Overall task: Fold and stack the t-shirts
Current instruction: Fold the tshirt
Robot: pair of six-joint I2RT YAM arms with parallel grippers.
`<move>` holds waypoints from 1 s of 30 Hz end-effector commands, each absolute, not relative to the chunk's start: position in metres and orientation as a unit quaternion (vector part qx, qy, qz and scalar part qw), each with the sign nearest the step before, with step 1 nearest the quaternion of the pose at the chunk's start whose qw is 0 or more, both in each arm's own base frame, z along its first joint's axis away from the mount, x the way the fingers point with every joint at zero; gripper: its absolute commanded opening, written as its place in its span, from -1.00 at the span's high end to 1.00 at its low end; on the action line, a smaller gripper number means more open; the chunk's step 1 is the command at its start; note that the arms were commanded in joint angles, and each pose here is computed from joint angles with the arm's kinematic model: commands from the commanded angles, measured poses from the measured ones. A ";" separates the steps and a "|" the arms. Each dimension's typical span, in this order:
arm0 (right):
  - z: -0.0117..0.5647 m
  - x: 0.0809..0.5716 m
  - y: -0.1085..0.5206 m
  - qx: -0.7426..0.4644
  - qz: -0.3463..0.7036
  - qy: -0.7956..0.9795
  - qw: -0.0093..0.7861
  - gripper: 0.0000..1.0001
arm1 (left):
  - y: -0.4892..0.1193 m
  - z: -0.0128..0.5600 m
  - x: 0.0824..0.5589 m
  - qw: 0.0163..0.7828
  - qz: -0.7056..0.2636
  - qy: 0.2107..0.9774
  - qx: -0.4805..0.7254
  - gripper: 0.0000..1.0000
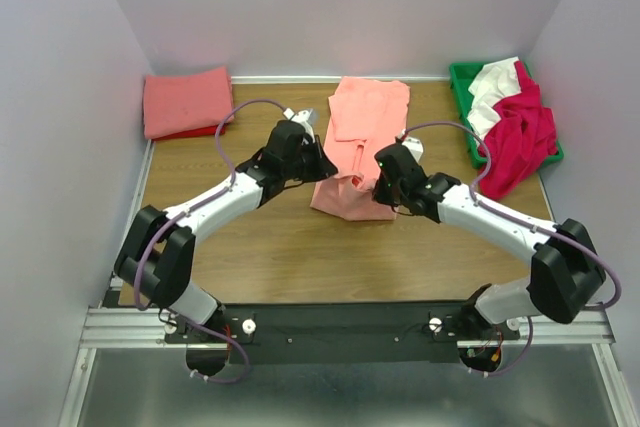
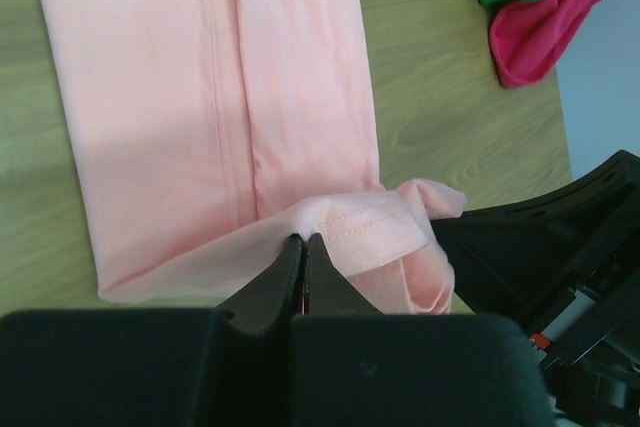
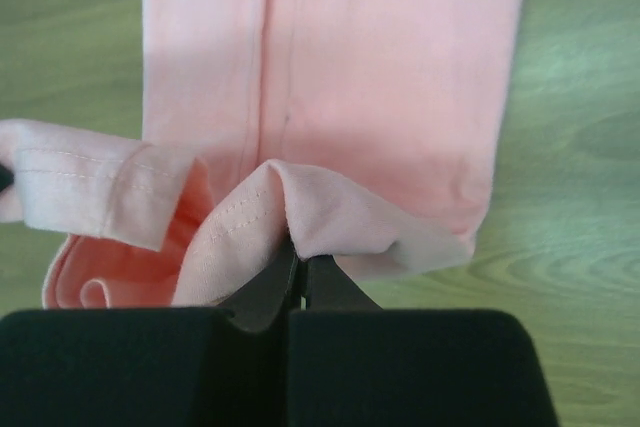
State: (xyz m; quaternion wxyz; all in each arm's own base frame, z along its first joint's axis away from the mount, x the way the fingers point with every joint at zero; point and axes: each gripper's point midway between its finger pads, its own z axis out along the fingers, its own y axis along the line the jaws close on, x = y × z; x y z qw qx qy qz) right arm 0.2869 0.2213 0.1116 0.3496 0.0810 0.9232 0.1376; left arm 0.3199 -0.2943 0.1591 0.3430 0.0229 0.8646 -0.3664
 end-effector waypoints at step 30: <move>0.088 0.443 0.179 0.133 0.102 0.923 0.346 0.99 | -0.301 0.130 0.478 0.359 -0.323 0.875 0.044 1.00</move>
